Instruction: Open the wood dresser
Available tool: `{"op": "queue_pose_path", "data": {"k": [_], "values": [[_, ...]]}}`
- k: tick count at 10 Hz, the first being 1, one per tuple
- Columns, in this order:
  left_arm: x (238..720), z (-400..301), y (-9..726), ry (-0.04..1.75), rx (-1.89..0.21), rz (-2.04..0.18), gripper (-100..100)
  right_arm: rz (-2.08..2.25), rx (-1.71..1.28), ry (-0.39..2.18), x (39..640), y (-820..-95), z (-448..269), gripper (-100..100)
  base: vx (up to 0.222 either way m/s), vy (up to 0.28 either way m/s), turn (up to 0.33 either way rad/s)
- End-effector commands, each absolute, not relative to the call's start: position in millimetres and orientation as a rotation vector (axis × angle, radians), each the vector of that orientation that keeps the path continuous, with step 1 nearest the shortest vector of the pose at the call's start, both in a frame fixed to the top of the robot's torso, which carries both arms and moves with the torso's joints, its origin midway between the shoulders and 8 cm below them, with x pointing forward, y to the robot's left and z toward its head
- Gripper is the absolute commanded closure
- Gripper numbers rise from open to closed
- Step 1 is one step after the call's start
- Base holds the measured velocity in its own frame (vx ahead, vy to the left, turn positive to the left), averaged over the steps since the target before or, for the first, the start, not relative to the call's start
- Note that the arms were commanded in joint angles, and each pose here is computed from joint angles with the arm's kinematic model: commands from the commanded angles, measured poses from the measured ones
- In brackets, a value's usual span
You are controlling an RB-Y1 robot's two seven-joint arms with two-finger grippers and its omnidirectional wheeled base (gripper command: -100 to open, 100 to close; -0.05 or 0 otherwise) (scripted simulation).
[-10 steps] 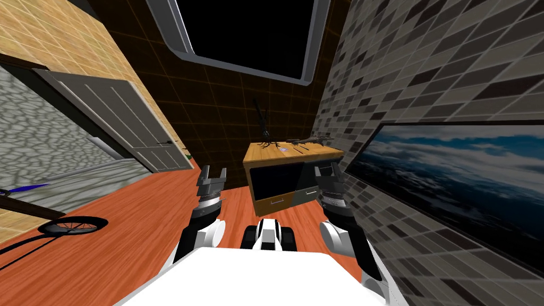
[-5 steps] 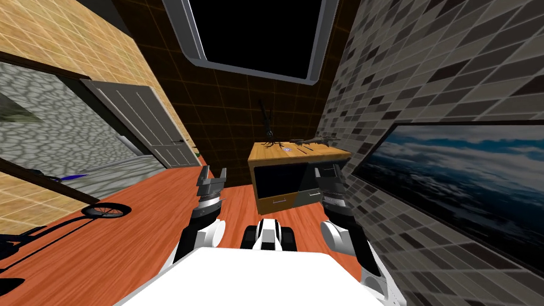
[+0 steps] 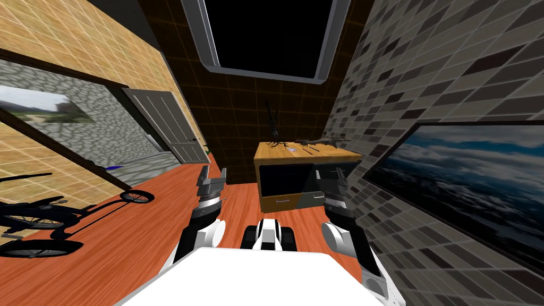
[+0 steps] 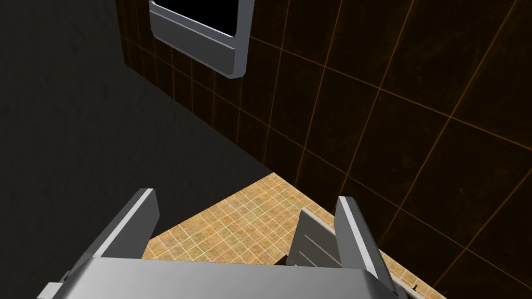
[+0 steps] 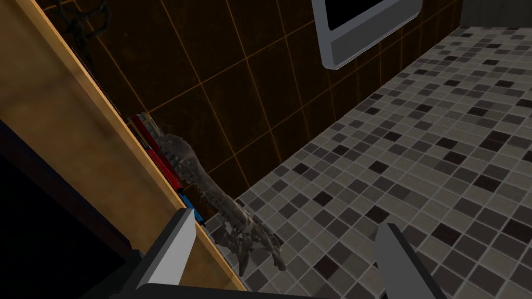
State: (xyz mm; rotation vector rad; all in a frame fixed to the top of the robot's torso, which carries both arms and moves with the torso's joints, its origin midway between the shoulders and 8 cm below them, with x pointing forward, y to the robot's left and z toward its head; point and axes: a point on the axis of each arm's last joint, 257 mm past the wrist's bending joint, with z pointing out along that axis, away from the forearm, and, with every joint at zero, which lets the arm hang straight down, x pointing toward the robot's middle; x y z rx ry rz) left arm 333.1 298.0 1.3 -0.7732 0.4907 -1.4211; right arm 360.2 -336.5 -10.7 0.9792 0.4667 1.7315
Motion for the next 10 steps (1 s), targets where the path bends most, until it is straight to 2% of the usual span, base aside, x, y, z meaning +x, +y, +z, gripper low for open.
{"op": "queue_pose_path", "data": {"k": [1,10], "values": [[333.1,1.2,298.0,0.491,-0.773,-1.421,0,1.783,1.016,0.431,362.8,-342.0,-13.1,-100,-0.013,0.006,-0.032],[333.1,1.2,298.0,0.491,-0.773,-1.421,0,2.007,1.227,0.187,369.6,-380.5,-48.1,-100,-0.029,0.013,0.128]]}}
